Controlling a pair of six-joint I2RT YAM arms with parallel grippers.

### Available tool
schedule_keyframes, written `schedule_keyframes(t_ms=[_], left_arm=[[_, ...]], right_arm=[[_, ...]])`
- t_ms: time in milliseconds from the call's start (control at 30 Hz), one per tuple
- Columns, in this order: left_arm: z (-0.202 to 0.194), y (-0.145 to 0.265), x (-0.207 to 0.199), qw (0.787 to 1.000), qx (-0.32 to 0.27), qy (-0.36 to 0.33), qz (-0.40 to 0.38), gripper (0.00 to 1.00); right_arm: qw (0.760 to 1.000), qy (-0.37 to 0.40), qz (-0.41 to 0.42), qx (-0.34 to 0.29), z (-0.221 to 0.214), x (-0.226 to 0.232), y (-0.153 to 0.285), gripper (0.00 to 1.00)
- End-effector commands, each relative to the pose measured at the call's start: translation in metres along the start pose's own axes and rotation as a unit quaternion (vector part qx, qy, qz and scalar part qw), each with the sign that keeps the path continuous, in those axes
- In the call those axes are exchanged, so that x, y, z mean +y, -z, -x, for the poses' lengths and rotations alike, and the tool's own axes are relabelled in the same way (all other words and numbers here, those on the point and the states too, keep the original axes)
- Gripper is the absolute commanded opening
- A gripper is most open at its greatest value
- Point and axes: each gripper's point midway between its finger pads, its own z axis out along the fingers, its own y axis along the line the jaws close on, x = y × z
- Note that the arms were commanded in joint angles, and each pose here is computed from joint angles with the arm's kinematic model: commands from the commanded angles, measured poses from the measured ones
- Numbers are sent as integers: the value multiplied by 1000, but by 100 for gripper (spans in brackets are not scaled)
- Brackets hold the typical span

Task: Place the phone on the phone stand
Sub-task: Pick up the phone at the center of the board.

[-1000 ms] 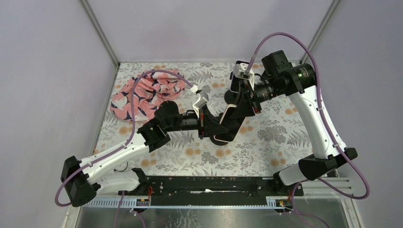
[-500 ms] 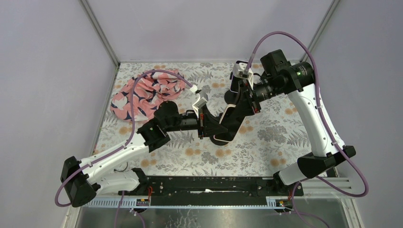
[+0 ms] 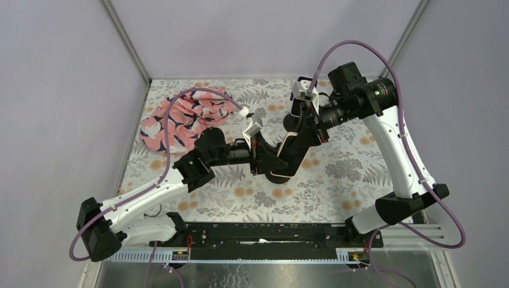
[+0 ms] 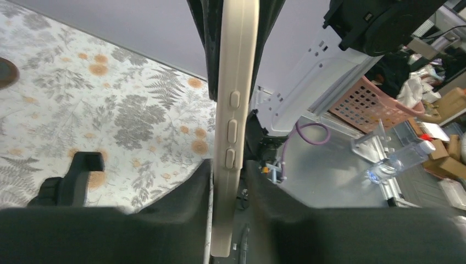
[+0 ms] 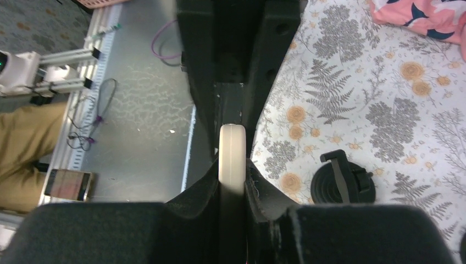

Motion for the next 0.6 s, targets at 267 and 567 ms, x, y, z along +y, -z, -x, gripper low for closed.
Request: schedule_keyframes(t_ms=[267,567], left_arm=[[8,66,36,986,-75,-36,143,93],[-28,68,80,969,-119,-128,178,98]], right_arm=[[991,103,-41,75,-23,-34,1,0],[982,157,-50,96,-22,-56,2,0]])
